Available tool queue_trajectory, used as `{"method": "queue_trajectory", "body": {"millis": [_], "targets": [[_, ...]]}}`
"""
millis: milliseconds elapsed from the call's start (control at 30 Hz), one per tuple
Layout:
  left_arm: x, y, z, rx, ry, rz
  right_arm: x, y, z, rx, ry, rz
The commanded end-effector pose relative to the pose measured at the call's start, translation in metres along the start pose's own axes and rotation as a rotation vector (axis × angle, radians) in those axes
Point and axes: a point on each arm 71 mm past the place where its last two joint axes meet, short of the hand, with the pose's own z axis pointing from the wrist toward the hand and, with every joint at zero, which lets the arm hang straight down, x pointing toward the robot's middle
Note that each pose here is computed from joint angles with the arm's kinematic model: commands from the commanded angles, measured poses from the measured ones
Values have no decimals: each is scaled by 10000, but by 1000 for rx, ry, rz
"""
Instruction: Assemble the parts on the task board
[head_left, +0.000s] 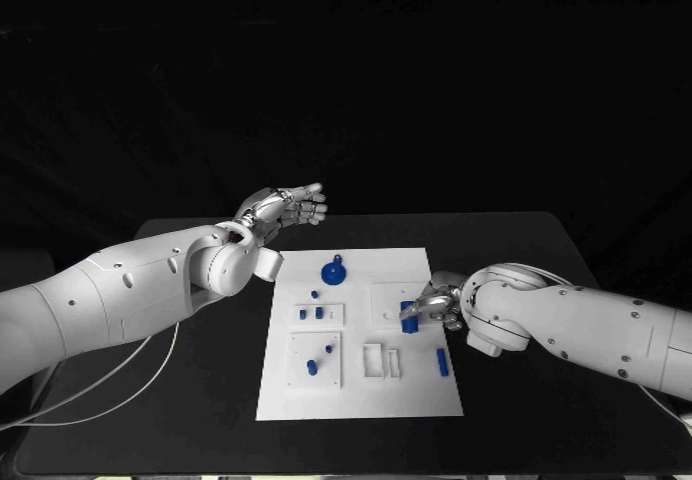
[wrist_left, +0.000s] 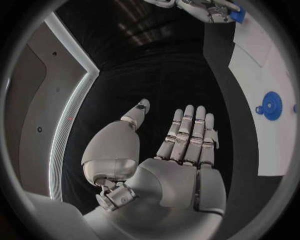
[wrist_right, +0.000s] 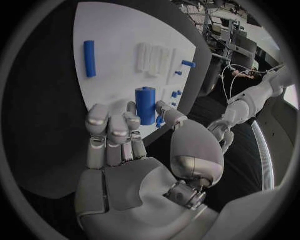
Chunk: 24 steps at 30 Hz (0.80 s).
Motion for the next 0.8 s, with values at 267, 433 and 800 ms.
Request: {"method": "queue_trajectory", "body": {"millis": [267, 433, 800], "targets": [[17, -17, 4, 11, 11, -8, 20, 123, 19, -26, 26, 1], [25, -18, 8, 11, 11, -8, 88, 230, 17, -42, 62, 10], [47, -20, 19, 11, 16, -9, 365, 397, 18, -60, 173, -4]]}}
